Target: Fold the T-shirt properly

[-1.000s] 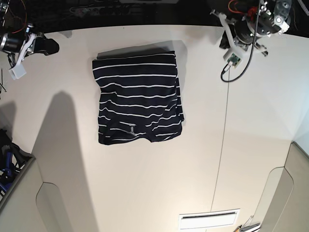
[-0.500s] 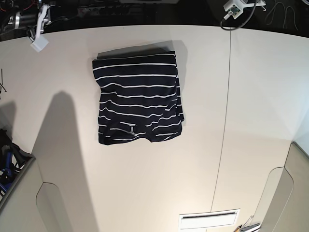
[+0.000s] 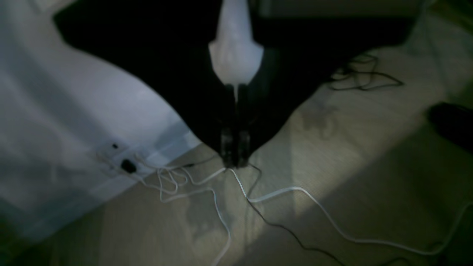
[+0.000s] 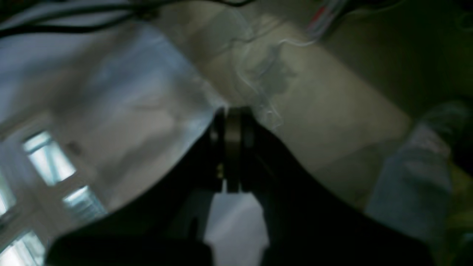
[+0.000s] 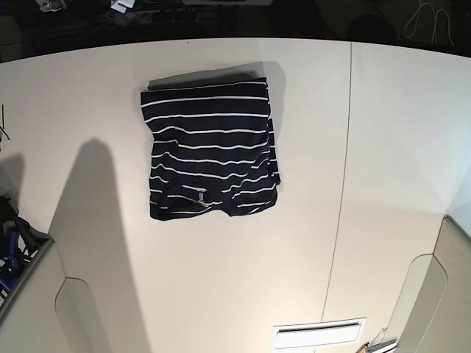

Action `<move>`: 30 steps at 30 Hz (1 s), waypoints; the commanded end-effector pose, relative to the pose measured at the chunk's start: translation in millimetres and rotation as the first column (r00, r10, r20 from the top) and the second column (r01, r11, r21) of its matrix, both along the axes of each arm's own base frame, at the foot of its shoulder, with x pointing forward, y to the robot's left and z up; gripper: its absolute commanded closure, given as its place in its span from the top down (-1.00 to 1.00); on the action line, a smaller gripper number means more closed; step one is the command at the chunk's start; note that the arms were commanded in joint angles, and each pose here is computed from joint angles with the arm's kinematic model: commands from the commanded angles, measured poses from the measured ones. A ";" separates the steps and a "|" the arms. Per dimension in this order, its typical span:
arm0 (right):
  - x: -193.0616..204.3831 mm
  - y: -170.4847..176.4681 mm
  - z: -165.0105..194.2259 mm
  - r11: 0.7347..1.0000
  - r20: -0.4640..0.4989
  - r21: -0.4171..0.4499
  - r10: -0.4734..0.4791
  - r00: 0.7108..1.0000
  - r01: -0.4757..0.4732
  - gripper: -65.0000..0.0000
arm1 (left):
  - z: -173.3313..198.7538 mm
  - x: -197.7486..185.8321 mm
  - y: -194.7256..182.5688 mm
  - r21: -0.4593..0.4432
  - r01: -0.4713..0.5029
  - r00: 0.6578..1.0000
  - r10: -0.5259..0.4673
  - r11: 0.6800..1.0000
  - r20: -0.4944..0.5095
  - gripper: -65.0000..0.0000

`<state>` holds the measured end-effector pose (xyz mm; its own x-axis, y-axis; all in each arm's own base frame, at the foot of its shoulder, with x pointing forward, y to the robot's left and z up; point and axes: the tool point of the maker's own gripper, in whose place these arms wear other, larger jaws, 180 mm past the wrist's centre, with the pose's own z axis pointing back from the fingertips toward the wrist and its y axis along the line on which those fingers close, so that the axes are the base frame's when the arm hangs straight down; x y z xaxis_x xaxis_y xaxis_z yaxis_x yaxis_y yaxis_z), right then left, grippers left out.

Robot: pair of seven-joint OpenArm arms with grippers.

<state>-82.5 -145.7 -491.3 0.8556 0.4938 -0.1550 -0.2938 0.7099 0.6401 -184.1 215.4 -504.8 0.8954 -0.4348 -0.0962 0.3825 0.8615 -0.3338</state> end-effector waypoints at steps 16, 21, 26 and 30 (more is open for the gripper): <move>-46.0 -77.5 -66.7 0.893 -0.114 -0.196 0.390 0.913 -0.406 -1.00 | -91.7 -2.3 -60.8 0.065 -0.133 0.985 0.139 0.989 -0.101 -1.00; -40.8 -75.6 -71.5 0.870 -0.096 -0.209 0.436 0.895 -0.446 -1.00 | -106.4 11.2 -69.9 0.133 -0.063 0.984 0.084 0.989 -0.158 -1.00; -39.7 -61.8 -75.3 0.872 -0.080 -0.199 0.440 0.894 -0.447 -1.00 | -114.9 35.8 -74.0 0.146 -0.025 0.994 0.040 0.989 -0.104 -1.00; -40.1 -49.5 -76.9 0.880 -0.070 -0.181 0.434 0.898 -0.439 -1.00 | -118.6 51.5 -75.6 0.135 -0.038 0.997 0.047 0.990 -0.058 -1.00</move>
